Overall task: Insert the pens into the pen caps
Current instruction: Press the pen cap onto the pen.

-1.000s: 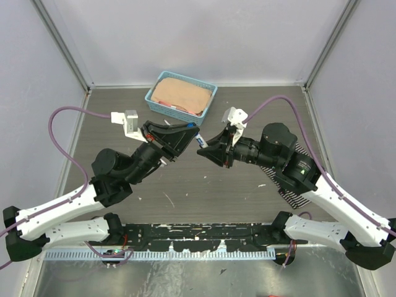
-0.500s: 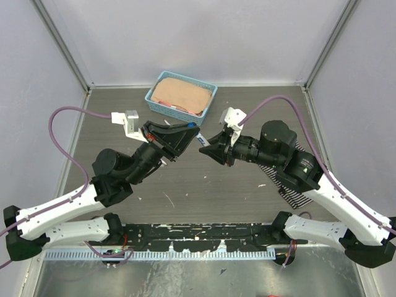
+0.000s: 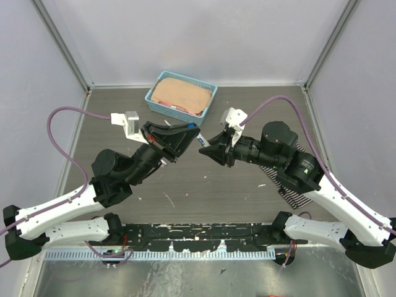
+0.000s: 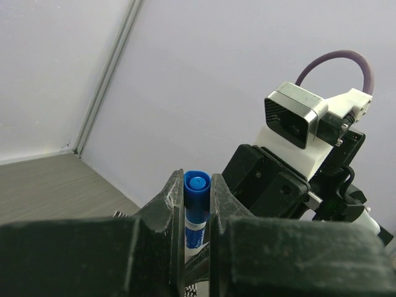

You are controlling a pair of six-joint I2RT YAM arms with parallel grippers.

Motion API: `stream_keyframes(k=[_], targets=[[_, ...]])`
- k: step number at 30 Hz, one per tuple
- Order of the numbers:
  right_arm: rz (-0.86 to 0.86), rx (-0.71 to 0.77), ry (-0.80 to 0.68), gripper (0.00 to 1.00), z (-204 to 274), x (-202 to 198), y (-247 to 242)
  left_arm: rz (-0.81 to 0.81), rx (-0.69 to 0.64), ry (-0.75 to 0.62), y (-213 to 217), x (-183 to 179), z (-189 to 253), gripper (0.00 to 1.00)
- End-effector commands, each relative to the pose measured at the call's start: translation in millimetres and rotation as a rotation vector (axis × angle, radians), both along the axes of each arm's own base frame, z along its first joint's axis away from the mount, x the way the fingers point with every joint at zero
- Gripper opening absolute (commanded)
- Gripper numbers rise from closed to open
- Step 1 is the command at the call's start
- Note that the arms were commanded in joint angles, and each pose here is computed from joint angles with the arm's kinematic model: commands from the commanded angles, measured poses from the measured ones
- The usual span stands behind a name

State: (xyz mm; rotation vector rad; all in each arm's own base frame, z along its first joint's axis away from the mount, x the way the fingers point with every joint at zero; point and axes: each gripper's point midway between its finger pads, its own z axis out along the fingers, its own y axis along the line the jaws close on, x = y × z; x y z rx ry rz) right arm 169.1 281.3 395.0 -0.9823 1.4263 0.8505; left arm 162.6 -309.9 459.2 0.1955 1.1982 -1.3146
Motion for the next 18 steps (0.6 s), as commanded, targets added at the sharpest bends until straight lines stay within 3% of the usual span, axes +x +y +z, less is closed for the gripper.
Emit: stream_keyframes(k=[1, 11, 18], targets=[[-0.111, 0.421, -0.191, 0.00, 120, 5, -25, -0.225, 0.306, 0.033, -39, -41, -80, 0.00], [0.045, 0.523, -0.129, 0.00, 120, -37, -33, -0.433, 0.333, -0.131, -40, -84, -62, 0.00], [0.111, 0.542, -0.144, 0.00, 113, -53, -36, -0.465, 0.302, -0.164, -32, -94, -52, 0.11]])
